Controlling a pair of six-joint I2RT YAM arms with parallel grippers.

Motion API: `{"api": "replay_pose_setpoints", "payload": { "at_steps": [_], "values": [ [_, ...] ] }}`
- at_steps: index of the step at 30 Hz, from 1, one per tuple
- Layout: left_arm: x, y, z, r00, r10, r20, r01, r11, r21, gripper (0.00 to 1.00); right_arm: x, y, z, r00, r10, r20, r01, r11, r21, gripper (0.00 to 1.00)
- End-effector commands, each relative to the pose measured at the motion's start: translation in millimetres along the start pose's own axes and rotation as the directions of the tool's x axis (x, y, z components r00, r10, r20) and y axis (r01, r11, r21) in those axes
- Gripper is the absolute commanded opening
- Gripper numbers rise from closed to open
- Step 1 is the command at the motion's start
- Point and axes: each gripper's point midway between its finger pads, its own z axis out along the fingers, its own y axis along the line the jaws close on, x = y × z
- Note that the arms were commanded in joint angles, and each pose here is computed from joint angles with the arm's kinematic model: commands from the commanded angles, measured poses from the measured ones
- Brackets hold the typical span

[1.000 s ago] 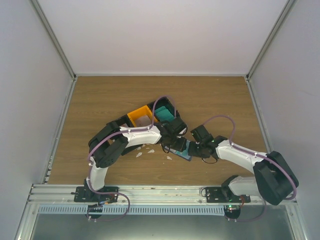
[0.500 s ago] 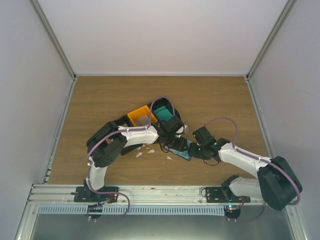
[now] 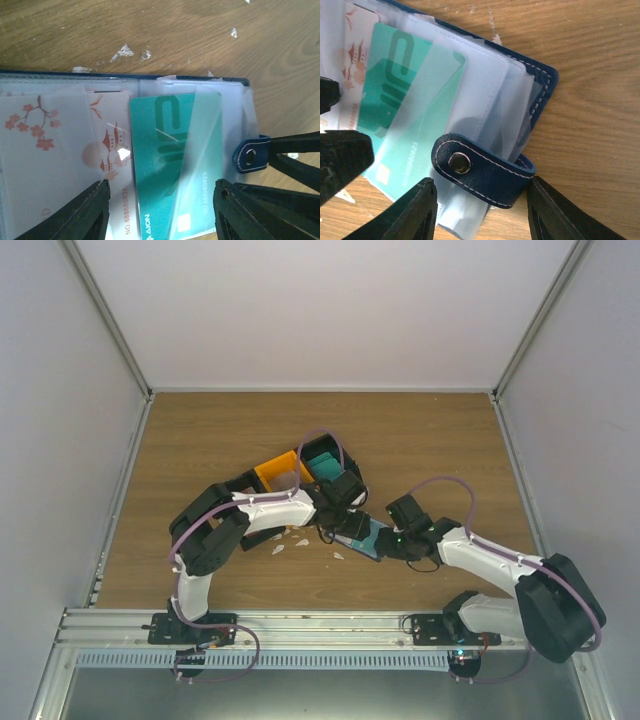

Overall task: Put the credit cards into the card holder
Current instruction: Insert the credit card into the card holder.

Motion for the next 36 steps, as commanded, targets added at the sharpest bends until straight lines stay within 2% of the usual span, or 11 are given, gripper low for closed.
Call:
{"api": "replay_pose_setpoints", "payload": {
  "at_steps": [1,4,9,16,20,25,30,36],
  "values": [
    [2.4,1.2,9.1,1.0,-0.016,-0.025,0.015,1.0,-0.012,0.6,8.0,1.9,6.5,0.999,-0.013,-0.042,0.012,1.0,-0.024,0.51],
    [7.1,2.7,13.6,0.999,-0.02,-0.044,0.019,1.0,-0.01,0.59,7.5,2.7,6.7,0.999,-0.015,-0.042,0.014,1.0,-0.026,0.54],
    [12.2,3.6,18.6,0.997,-0.032,-0.065,0.032,0.999,-0.003,0.52,9.9,0.7,11.8,0.998,-0.029,-0.064,0.028,1.0,-0.012,0.55],
    [16.3,6.4,22.5,0.996,-0.05,-0.08,0.049,0.999,-0.01,0.48,18.9,-12.8,23.2,0.993,-0.043,-0.111,0.049,0.997,0.052,0.48],
    [13.3,10.3,20.6,0.997,-0.055,-0.061,0.053,0.998,-0.03,0.48,20.5,-22.2,24.6,0.992,-0.046,-0.116,0.058,0.993,0.1,0.45],
    [6.0,4.1,16.1,0.998,-0.05,-0.031,0.05,0.999,0.009,0.47,21.3,-24.0,26.4,0.992,-0.045,-0.121,0.059,0.992,0.109,0.42],
    [1.1,-4.7,18.4,1.0,-0.016,-0.022,0.017,0.998,0.067,0.42,12.9,-13.7,19.0,0.996,-0.037,-0.082,0.042,0.997,0.066,0.43],
    [3.2,-23.8,20.3,0.994,0.105,-0.037,-0.099,0.985,0.144,0.4,5.0,4.2,13.6,0.998,-0.043,-0.051,0.042,0.999,-0.024,0.44]
  ]
}}
